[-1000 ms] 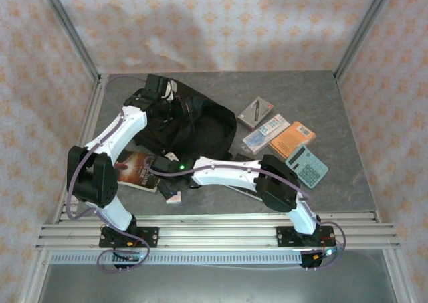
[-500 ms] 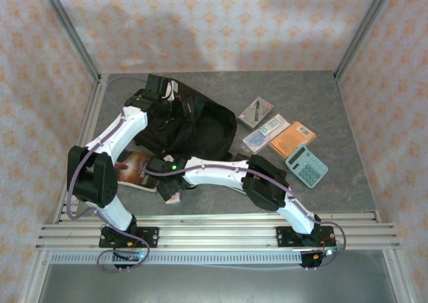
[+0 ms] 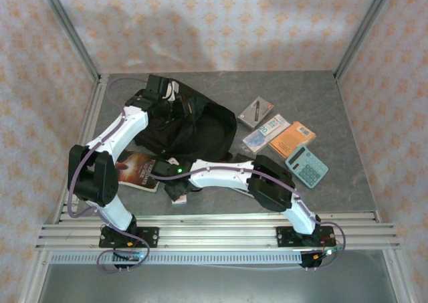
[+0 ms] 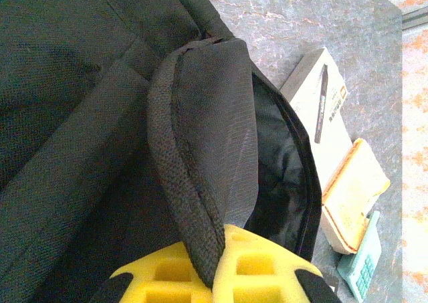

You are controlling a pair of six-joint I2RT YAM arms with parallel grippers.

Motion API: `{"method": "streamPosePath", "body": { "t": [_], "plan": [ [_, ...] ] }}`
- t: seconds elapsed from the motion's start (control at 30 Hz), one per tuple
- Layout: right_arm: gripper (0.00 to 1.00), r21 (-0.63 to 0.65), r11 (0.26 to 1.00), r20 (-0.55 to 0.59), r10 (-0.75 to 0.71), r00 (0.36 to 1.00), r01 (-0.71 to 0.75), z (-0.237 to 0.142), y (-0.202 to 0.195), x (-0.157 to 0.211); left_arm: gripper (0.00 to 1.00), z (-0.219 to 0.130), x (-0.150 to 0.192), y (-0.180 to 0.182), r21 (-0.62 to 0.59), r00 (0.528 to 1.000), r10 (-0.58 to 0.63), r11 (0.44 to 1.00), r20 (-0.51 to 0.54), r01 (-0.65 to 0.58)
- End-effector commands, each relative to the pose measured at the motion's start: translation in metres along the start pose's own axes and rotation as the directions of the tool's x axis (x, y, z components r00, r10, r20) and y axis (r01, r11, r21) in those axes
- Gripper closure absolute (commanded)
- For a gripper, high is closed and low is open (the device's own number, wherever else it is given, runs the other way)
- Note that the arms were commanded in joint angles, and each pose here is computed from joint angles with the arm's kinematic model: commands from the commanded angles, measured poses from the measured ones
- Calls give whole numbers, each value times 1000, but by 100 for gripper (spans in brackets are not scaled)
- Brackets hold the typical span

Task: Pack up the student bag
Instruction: Move the personal item to the bottom-center of the table.

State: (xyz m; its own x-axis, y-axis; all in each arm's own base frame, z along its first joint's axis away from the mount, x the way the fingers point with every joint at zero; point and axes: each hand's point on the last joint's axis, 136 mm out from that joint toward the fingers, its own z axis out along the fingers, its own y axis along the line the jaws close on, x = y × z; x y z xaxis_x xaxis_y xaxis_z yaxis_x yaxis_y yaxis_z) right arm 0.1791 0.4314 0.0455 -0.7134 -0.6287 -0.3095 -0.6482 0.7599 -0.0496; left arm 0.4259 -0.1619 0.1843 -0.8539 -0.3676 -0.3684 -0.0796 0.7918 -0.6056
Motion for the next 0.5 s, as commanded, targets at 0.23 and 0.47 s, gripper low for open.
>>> {"method": "streamPosePath", "body": {
  "t": [0.23,0.47],
  "plan": [
    [28,-29,999,14,-41,999,42,-42,-7,2,100,1,-7,6,3,1000,-24,1000,12,24],
    [1,-53,998,-36,-26,999,24,-28,5,2,100,0,-8,6,9,999,-29,1000,14,29]
  ]
}}
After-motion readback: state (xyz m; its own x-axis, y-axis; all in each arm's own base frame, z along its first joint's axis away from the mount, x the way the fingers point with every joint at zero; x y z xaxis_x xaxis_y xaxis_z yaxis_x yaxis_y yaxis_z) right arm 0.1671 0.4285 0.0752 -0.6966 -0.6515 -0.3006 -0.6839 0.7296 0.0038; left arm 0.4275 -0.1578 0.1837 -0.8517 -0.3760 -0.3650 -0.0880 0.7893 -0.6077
